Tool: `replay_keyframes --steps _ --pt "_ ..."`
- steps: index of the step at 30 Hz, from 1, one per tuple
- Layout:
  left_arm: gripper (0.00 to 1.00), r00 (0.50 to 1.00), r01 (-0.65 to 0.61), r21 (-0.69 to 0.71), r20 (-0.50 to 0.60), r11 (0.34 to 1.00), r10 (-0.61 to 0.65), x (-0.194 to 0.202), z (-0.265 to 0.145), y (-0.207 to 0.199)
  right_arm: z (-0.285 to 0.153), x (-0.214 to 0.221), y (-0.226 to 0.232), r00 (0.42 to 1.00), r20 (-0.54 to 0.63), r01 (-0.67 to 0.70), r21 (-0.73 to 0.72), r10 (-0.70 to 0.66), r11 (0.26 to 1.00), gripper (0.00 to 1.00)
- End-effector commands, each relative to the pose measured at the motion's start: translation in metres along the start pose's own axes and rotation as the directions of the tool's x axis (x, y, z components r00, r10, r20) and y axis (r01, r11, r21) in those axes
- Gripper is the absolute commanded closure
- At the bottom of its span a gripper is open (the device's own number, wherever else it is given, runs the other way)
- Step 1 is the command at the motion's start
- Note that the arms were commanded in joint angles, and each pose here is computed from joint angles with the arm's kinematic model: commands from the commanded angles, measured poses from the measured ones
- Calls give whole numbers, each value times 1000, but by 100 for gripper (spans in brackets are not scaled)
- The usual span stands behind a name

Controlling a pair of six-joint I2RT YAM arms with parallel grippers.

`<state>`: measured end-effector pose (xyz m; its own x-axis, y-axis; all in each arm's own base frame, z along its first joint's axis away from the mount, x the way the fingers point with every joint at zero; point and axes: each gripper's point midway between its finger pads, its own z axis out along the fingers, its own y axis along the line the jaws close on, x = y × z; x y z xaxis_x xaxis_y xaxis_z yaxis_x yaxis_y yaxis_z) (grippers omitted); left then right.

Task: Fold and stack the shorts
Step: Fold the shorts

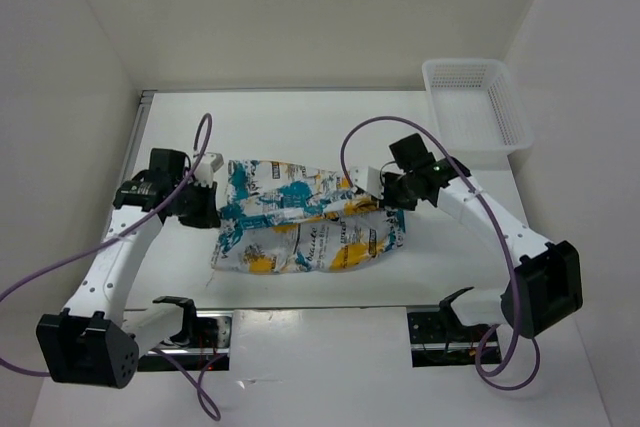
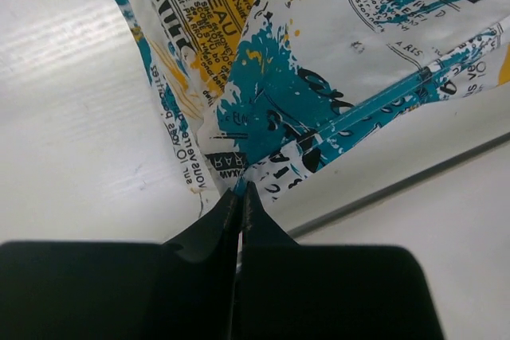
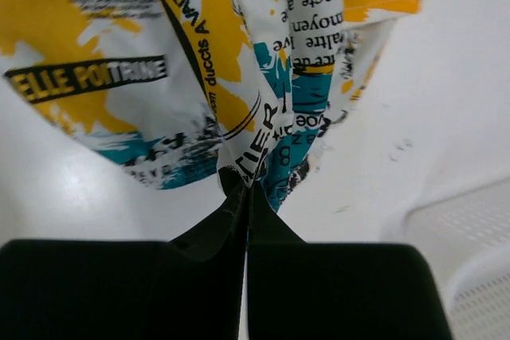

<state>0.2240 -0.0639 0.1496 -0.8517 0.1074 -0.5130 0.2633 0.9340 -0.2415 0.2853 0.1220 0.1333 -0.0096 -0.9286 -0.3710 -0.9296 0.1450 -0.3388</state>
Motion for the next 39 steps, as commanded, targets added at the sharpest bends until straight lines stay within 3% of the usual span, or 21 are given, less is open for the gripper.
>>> replay_keyframes --steps 1,4,7,8,10,13,14,15,17,20,22,23,26,27,29,30,31,34,39 --pt "100 998 8 -38 -61 999 -10 21 -4 4 -4 19 39 998 -51 27 -122 -33 992 100" --pt "100 996 16 -37 -88 999 -19 28 -5 3 -15 8 32 999 -16 41 -112 -43 993 100" --pt "99 984 41 -34 -170 999 -46 48 0 4 -23 5 62 996 6 91 -254 -93 963 96" --pt "97 975 51 -45 -214 998 -60 60 4 7 -25 6 70 993 2 111 -285 -115 952 88" --pt "89 964 63 -47 -255 997 -73 68 10 8 -23 23 106 982 -26 157 -416 -185 895 83" --pt "80 959 61 -43 -276 997 -70 68 13 8 -20 46 122 966 -86 179 -462 -244 869 78" --pt "64 954 65 -43 -291 997 -75 70 9 6 -22 45 126 965 -80 181 -478 -248 859 73" --pt "59 948 59 -49 -310 997 -71 72 7 6 -26 41 125 963 -61 202 -484 -263 852 43" --pt "50 942 60 -59 -327 996 -76 72 2 6 -30 34 127 958 -40 227 -504 -285 833 37" --pt "48 927 55 -96 -364 994 -87 73 0 13 -26 9 95 970 -18 214 -395 -241 893 37" --pt "41 950 46 -126 -300 991 -82 52 7 23 -22 -22 61 986 37 165 -255 -161 953 38" --pt "37 978 22 -145 -204 989 -52 25 17 32 -13 -46 36 993 95 76 -145 -62 986 38" --pt "35 992 -15 -172 -122 985 -6 -14 46 44 6 -67 7 986 160 -48 -37 53 998 41" --pt "35 988 -26 -173 -154 985 -1 -16 62 47 19 -61 13 989 138 -53 -62 61 997 42" --pt "35 996 -44 -182 -86 982 28 -48 76 51 33 -55 14 991 110 -68 -52 73 996 49" --pt "35 995 -42 -181 -102 983 24 -51 89 55 45 -51 14 989 97 -111 -37 114 993 54" --pt "35 997 -54 -169 -70 984 43 -63 97 52 48 -48 13 989 79 -121 -11 121 993 65" --pt "36 994 -97 -126 -64 987 89 -79 119 37 63 -41 38 995 35 -92 -70 95 993 77" --pt "39 980 -143 -126 -154 982 123 -67 166 33 88 -11 82 996 -78 37 -164 -50 986 84"
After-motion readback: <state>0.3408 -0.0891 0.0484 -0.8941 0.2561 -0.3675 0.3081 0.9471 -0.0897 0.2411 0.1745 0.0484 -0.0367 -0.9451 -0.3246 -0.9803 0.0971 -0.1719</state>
